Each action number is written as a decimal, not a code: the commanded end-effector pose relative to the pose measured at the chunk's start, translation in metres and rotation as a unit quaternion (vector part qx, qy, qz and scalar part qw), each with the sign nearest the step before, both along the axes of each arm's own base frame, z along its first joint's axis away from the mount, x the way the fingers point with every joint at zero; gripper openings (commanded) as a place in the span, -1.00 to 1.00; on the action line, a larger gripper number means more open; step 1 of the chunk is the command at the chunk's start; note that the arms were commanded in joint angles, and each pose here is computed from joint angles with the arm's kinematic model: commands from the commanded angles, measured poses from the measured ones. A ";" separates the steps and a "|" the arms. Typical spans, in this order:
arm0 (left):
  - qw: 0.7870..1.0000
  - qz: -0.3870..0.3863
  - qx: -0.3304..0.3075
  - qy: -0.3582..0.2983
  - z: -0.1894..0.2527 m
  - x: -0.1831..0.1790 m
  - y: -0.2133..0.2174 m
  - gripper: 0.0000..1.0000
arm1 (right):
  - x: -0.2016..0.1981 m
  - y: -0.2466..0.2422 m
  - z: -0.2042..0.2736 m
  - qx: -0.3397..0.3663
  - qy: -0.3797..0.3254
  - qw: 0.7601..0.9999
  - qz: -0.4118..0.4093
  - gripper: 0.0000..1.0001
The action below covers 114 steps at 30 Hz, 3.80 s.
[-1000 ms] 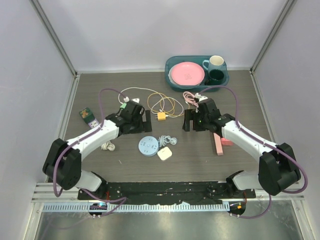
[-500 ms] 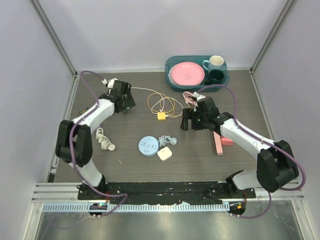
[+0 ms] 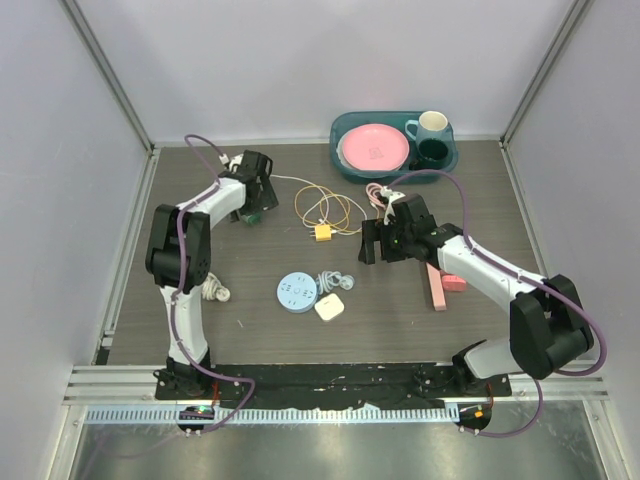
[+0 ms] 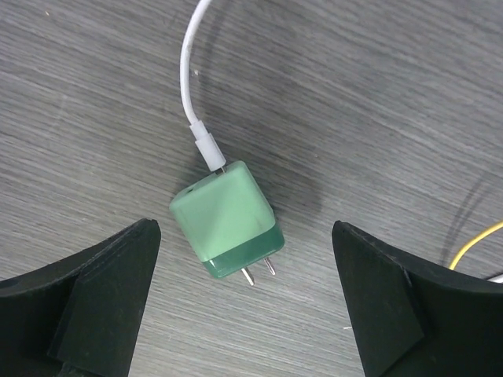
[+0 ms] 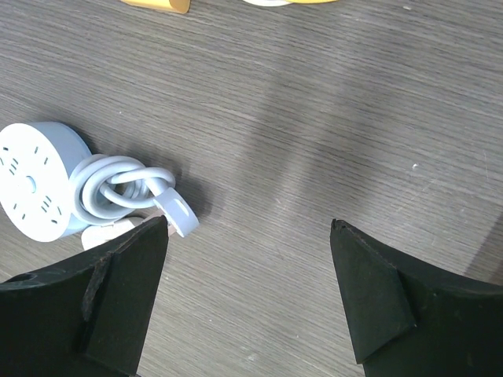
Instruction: Insert the plug
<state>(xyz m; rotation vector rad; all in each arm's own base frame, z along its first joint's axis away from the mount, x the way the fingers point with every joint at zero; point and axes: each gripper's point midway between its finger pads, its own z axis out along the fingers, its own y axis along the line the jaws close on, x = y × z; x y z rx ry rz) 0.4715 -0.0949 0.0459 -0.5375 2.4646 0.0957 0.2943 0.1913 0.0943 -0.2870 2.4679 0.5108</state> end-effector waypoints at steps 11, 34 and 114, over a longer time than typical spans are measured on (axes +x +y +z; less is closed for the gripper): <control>1.000 -0.013 -0.019 0.018 -0.010 -0.018 -0.002 0.37 | -0.005 0.011 -0.002 0.008 0.001 0.999 0.037 0.77; 0.970 -0.203 -0.048 -0.122 0.091 -0.072 -0.037 -0.74 | -0.001 0.061 0.038 0.100 -0.007 0.994 0.035 0.76; 0.667 -0.623 -0.072 -0.403 0.215 -0.174 -0.174 -0.87 | 0.010 0.134 0.161 0.373 0.056 0.926 0.037 0.49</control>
